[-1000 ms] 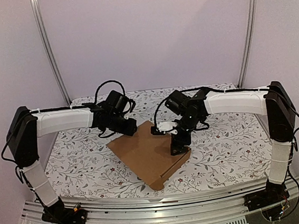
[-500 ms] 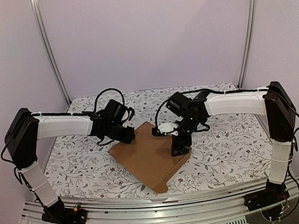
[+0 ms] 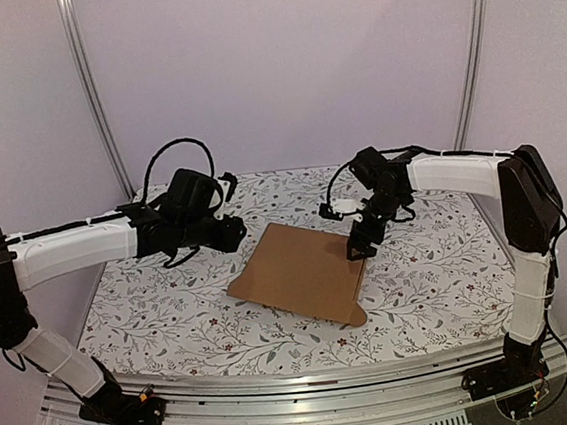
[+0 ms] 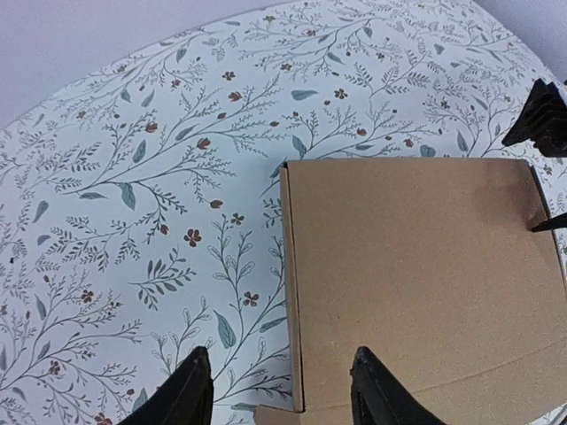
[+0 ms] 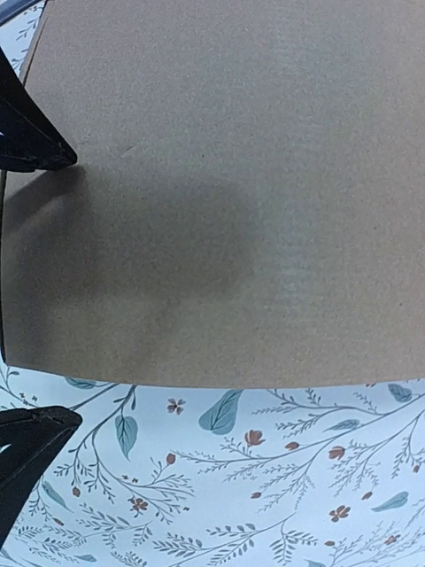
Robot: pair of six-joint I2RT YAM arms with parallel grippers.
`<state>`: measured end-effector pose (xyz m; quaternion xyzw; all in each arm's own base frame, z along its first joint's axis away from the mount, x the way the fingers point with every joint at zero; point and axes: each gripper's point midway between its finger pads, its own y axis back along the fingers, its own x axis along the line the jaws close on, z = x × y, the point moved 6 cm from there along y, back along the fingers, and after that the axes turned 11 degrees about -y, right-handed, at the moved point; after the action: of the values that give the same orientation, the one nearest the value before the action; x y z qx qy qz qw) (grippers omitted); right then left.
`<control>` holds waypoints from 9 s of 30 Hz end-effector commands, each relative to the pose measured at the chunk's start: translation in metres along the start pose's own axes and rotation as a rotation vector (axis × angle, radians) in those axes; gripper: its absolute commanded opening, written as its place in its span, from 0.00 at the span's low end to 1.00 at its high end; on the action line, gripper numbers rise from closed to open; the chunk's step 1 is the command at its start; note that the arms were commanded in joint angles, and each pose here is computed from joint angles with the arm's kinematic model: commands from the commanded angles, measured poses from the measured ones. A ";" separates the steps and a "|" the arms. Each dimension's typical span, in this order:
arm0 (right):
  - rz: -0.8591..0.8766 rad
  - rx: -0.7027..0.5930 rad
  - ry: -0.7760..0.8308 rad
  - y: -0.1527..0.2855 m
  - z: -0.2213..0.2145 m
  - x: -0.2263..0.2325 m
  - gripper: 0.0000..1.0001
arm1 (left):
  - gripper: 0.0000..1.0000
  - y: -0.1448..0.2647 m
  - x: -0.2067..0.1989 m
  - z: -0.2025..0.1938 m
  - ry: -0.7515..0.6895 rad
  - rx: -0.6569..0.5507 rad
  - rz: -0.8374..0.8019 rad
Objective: Fold the paper box
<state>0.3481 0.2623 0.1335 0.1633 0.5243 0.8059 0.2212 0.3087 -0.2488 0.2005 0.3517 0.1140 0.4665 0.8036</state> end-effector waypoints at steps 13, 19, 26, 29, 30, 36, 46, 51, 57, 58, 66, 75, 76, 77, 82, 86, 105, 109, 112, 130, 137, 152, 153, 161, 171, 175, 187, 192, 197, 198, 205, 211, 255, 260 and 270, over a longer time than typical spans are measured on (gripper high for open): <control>0.089 -0.128 0.074 0.078 -0.026 0.022 0.95 | 0.64 0.008 -0.033 -0.080 0.263 0.148 -0.149; 0.090 -0.080 0.039 0.057 -0.034 0.017 0.96 | 0.75 -0.001 -0.037 -0.077 0.279 0.158 -0.171; 0.142 -0.034 0.012 0.032 -0.033 0.008 0.99 | 0.76 -0.027 -0.036 -0.078 0.229 0.219 -0.186; 0.160 -0.011 0.006 0.022 -0.036 0.008 0.99 | 0.75 -0.032 -0.034 -0.070 0.176 0.210 -0.213; 0.168 -0.009 0.007 0.021 -0.036 0.009 0.99 | 0.75 -0.032 -0.033 -0.067 0.156 0.209 -0.218; 0.211 -0.001 0.016 0.023 -0.040 0.015 0.99 | 0.76 -0.035 -0.029 -0.047 0.033 0.173 -0.255; 0.236 -0.001 0.016 0.024 -0.041 0.018 0.99 | 0.69 -0.059 -0.048 -0.044 -0.009 0.273 -0.514; 0.253 0.006 0.006 0.020 -0.042 0.019 0.99 | 0.66 -0.049 -0.050 -0.045 0.009 0.323 -0.551; 0.234 0.031 -0.015 0.013 -0.045 0.015 0.99 | 0.64 -0.035 -0.044 -0.051 0.074 0.414 -0.499; 0.230 0.029 -0.014 0.014 -0.044 0.015 0.99 | 0.64 -0.033 -0.043 -0.052 0.095 0.422 -0.489; 0.146 -0.028 0.009 0.052 -0.039 0.014 0.99 | 0.61 -0.008 -0.042 -0.064 0.168 0.413 -0.467; 0.087 -0.021 0.020 0.070 -0.055 0.018 0.99 | 0.87 -0.002 -0.036 -0.080 0.152 0.249 -0.426; 0.090 -0.021 0.015 0.070 -0.055 0.017 0.99 | 0.98 -0.001 -0.038 -0.083 0.137 0.240 -0.429; 0.099 -0.022 0.005 0.069 -0.055 0.016 0.99 | 0.99 0.002 -0.041 -0.086 0.112 0.228 -0.430; 0.119 -0.039 -0.016 0.071 -0.051 0.012 0.99 | 1.00 0.030 -0.046 -0.099 -0.122 0.040 -0.208; 0.128 -0.046 -0.019 0.071 -0.047 0.005 0.99 | 0.93 0.052 -0.050 -0.109 -0.237 -0.167 -0.060; 0.221 -0.062 -0.093 0.081 -0.052 0.016 0.99 | 0.59 0.016 -0.076 -0.142 -0.470 -0.197 0.088; 0.218 -0.058 -0.098 0.082 -0.055 0.018 0.99 | 0.52 0.009 -0.079 -0.144 -0.471 -0.211 0.142; 0.221 -0.057 -0.101 0.079 -0.057 0.018 0.99 | 0.46 0.005 -0.081 -0.140 -0.447 -0.251 0.169; 0.151 -0.099 -0.070 0.080 -0.035 -0.021 0.99 | 0.25 0.004 -0.094 -0.124 -0.449 -0.281 0.200; 0.318 -0.140 -0.158 0.053 0.003 -0.054 0.97 | 0.25 0.003 -0.093 -0.127 -0.440 -0.256 0.174; 0.449 -0.065 -0.275 -0.002 -0.010 -0.046 0.88 | 0.19 -0.003 -0.104 -0.146 -0.314 -0.145 0.034; 0.447 -0.065 -0.283 -0.002 -0.011 -0.046 0.88 | 0.18 -0.004 -0.105 -0.148 -0.296 -0.139 0.024; 0.445 -0.078 -0.311 0.005 -0.013 -0.041 0.87 | 0.08 -0.006 -0.114 -0.140 -0.228 -0.117 -0.021; 0.432 -0.089 -0.336 0.015 -0.015 -0.037 0.86 | 0.06 -0.012 -0.118 -0.124 -0.166 -0.032 -0.041; 0.435 -0.083 -0.371 0.012 -0.015 -0.038 0.86 | 0.06 -0.011 -0.115 -0.118 -0.158 0.032 -0.034; 0.424 -0.051 -0.367 -0.001 -0.020 -0.036 0.86 | 0.00 -0.012 -0.129 -0.108 -0.169 0.199 -0.113; 0.420 -0.053 -0.365 0.000 -0.020 -0.036 0.86 | 0.00 -0.018 -0.131 -0.115 -0.165 0.229 -0.113; 0.419 -0.051 -0.366 0.000 -0.021 -0.036 0.86 | 0.00 -0.021 -0.134 -0.117 -0.141 0.232 -0.123; 0.419 -0.050 -0.367 0.000 -0.021 -0.035 0.86 | 0.00 -0.021 -0.134 -0.117 -0.130 0.231 -0.123; 0.424 -0.047 -0.375 -0.002 -0.022 -0.035 0.87 | 0.10 -0.025 -0.137 -0.121 -0.079 0.218 -0.143; 0.418 -0.055 -0.371 0.003 -0.020 -0.035 0.87 | 0.18 -0.026 -0.137 -0.129 -0.077 0.213 -0.151; 0.289 -0.102 -0.263 0.081 -0.097 -0.054 0.99 | 0.93 0.073 -0.152 -0.078 0.670 -0.197 -0.068; 0.301 -0.105 -0.288 0.076 -0.093 -0.058 0.99 | 0.96 0.052 -0.154 -0.092 0.776 -0.106 -0.151; 0.300 -0.054 -0.337 0.058 -0.096 -0.069 0.98 | 0.90 0.024 -0.167 -0.070 0.802 -0.104 -0.308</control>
<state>0.3430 0.1305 0.1565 0.3443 0.4273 0.8149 0.1867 0.1553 -0.3335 0.1353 0.1089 0.4196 0.4839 0.7602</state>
